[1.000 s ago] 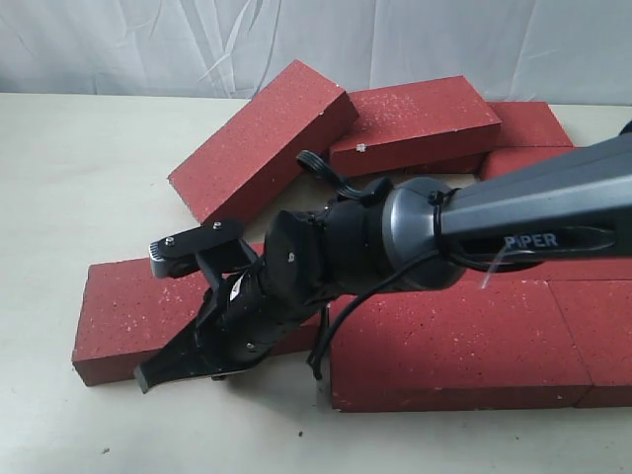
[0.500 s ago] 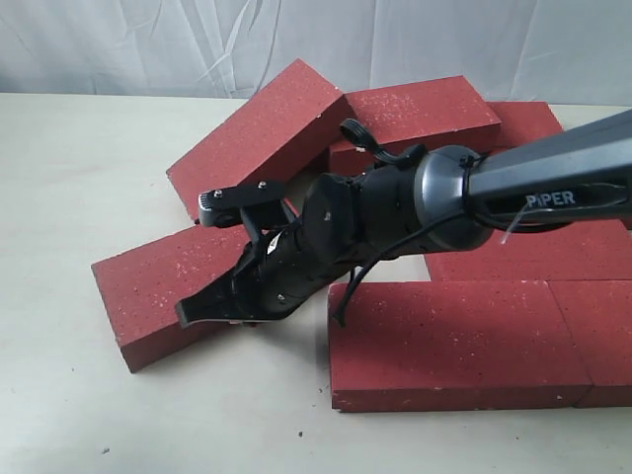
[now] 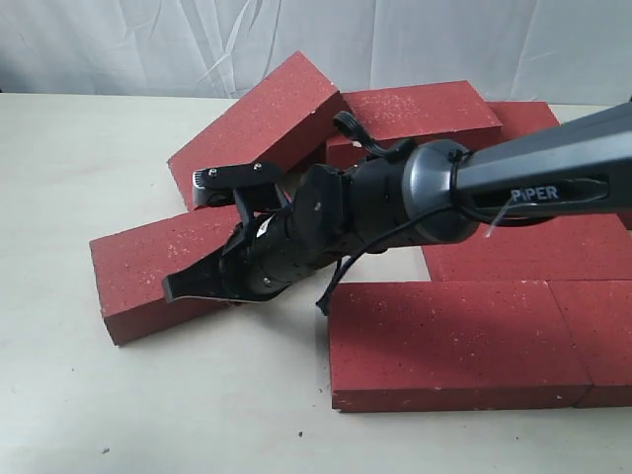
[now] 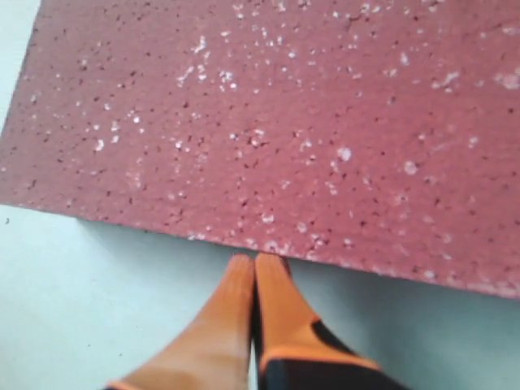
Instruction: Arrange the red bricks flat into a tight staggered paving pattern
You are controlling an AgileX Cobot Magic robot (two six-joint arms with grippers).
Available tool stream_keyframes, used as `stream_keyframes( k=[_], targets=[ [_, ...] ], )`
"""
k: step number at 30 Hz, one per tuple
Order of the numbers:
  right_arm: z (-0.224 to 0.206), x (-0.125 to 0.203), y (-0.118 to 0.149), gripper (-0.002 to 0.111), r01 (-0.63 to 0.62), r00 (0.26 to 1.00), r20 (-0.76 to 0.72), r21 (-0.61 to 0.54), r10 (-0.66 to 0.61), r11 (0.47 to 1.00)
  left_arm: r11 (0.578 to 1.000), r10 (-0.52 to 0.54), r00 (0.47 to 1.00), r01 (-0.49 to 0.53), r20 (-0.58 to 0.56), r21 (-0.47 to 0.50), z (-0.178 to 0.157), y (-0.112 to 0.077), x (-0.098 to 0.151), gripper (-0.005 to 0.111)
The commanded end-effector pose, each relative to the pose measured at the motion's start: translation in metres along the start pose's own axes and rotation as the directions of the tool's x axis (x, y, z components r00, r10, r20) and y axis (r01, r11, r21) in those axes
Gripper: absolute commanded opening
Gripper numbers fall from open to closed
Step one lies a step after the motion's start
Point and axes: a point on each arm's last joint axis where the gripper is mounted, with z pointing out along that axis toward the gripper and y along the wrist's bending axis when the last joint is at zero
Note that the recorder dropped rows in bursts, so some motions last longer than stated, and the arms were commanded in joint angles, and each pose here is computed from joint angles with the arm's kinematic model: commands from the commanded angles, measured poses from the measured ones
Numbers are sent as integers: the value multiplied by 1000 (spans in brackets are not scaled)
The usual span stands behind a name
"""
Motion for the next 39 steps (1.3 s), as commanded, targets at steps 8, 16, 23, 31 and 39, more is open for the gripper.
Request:
stream_keyframes(
  k=[8, 16, 23, 31, 39],
  targets=[
    [-12, -18, 28, -1, 105, 963, -230, -149, -138, 983, 1000, -1, 1000, 1, 11, 5, 0, 0, 0, 0],
    [24, -9, 13, -1, 84, 971, -218, -92, -102, 992, 1000, -1, 1000, 1, 11, 5, 0, 0, 0, 0],
    [40, -8, 9, -1, 1, 984, -176, -81, -15, 997, 1000, -1, 1000, 1, 11, 5, 0, 0, 0, 0],
    [45, -17, 7, -1, -65, 996, -65, -64, 61, 996, 1000, -1, 1000, 1, 11, 5, 0, 0, 0, 0],
    [46, -24, 4, -1, -65, 998, 13, -42, 66, 997, 1000, -1, 1000, 1, 11, 5, 0, 0, 0, 0]
  ],
)
